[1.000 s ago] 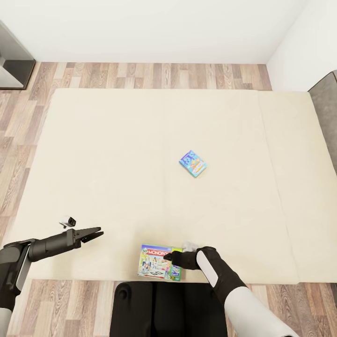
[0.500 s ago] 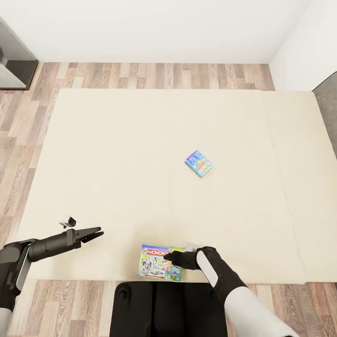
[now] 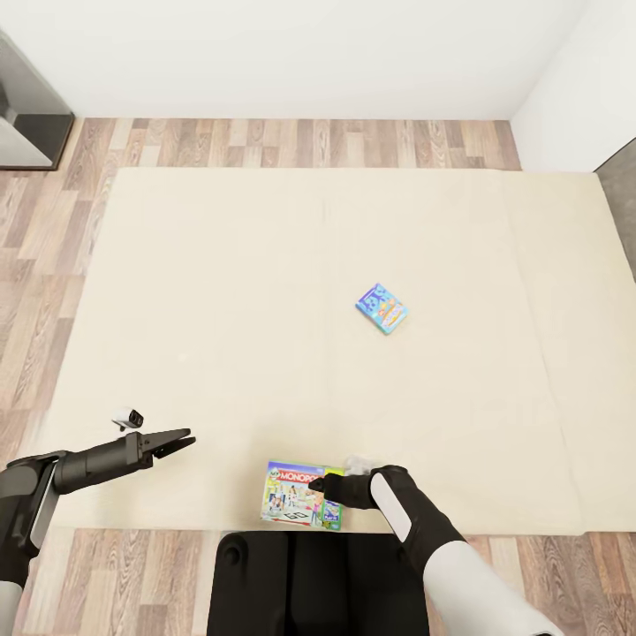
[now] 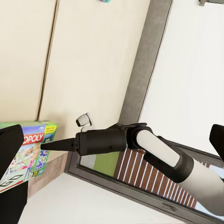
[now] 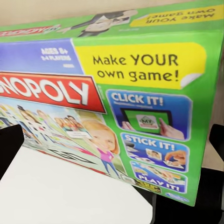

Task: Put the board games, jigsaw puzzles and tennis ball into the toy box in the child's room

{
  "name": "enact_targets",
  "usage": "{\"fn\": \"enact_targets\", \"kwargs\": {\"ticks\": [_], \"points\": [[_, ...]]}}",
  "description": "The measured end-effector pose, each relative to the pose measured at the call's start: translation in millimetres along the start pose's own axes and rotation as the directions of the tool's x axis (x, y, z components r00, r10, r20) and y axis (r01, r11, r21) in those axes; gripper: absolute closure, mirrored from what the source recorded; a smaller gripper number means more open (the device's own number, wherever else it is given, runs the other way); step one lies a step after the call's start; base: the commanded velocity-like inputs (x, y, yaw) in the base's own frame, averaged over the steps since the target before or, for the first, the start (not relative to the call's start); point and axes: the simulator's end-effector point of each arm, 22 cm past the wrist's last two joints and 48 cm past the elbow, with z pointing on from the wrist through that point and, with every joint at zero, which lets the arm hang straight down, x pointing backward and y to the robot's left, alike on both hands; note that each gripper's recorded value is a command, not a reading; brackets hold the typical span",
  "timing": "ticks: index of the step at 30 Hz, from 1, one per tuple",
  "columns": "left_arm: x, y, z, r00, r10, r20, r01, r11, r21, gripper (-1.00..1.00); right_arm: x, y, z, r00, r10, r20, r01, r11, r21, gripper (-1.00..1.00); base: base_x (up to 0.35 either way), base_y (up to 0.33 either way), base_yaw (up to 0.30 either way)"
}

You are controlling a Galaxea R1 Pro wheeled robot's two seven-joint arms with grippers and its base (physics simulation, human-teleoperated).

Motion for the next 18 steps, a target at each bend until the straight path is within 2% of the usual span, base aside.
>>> {"fn": "enact_targets", "kwargs": {"ticks": [18], "points": [[0.0, 0.0, 0.0, 1.0, 0.0, 0.0, 0.0, 1.0, 0.0, -1.0, 0.4, 2.1, 0.5, 1.0, 0.0, -0.001, 0.0, 1.0, -0.003, -1.0, 0.0, 0.116, 0.0]]}}
